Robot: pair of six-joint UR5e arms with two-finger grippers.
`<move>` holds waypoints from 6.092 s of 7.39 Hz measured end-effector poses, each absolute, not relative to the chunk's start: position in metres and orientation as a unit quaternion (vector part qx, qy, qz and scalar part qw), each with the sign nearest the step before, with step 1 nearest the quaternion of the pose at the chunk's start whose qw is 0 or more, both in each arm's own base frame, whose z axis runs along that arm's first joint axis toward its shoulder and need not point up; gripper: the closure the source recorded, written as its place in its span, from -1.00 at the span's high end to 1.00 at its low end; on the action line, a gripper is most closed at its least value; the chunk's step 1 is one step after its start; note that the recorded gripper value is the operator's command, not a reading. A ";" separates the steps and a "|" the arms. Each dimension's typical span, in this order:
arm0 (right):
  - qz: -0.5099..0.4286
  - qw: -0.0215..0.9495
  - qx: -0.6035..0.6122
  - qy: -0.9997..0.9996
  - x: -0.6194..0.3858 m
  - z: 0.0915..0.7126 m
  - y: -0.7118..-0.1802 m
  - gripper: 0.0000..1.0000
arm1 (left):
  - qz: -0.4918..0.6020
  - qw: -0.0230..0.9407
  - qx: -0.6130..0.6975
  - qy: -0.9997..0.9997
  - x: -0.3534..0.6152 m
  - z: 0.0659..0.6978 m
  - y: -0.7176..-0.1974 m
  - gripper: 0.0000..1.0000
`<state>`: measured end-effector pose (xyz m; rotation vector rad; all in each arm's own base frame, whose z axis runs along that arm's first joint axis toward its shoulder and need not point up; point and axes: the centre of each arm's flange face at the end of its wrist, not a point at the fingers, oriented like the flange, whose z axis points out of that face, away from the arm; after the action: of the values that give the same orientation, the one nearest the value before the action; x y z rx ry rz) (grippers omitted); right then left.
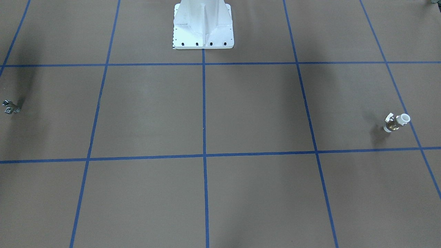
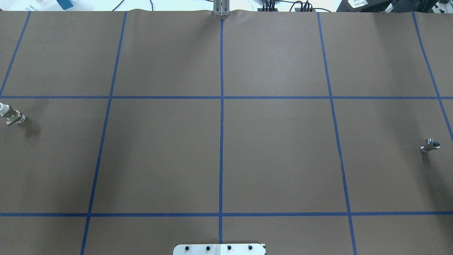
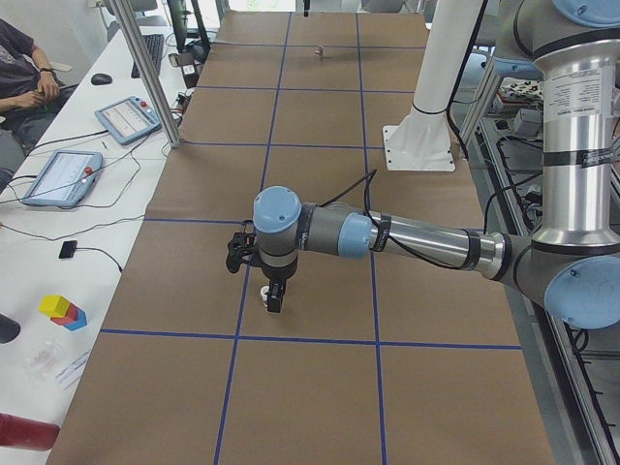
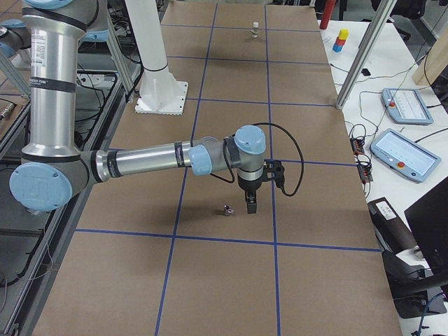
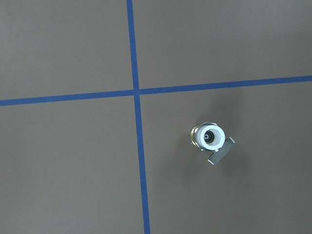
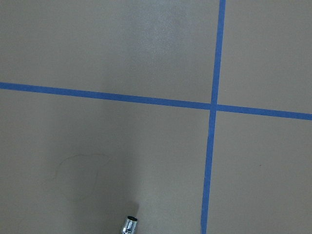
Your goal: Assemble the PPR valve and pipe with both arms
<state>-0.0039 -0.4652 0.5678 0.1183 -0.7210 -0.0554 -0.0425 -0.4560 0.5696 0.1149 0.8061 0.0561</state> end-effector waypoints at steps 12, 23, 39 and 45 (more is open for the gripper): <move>-0.082 0.922 0.059 -0.373 -0.052 0.560 -0.463 1.00 | 0.067 0.909 0.043 0.410 0.023 0.554 -0.470 0.99; -0.057 0.926 0.015 -0.373 -0.091 0.607 -0.434 0.99 | 0.114 0.923 0.048 0.364 0.105 0.585 -0.500 0.97; -0.065 0.922 0.037 -0.381 -0.092 0.608 -0.436 0.99 | 0.114 0.924 0.035 0.363 0.122 0.621 -0.538 -0.64; -0.066 0.921 0.040 -0.383 -0.093 0.604 -0.437 0.99 | 0.093 0.904 0.011 0.417 0.147 0.492 -0.564 -1.00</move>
<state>-0.0925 -0.4369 0.6040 0.0824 -0.7861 -0.1362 0.1471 -0.5635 0.4917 0.0233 0.8610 0.1919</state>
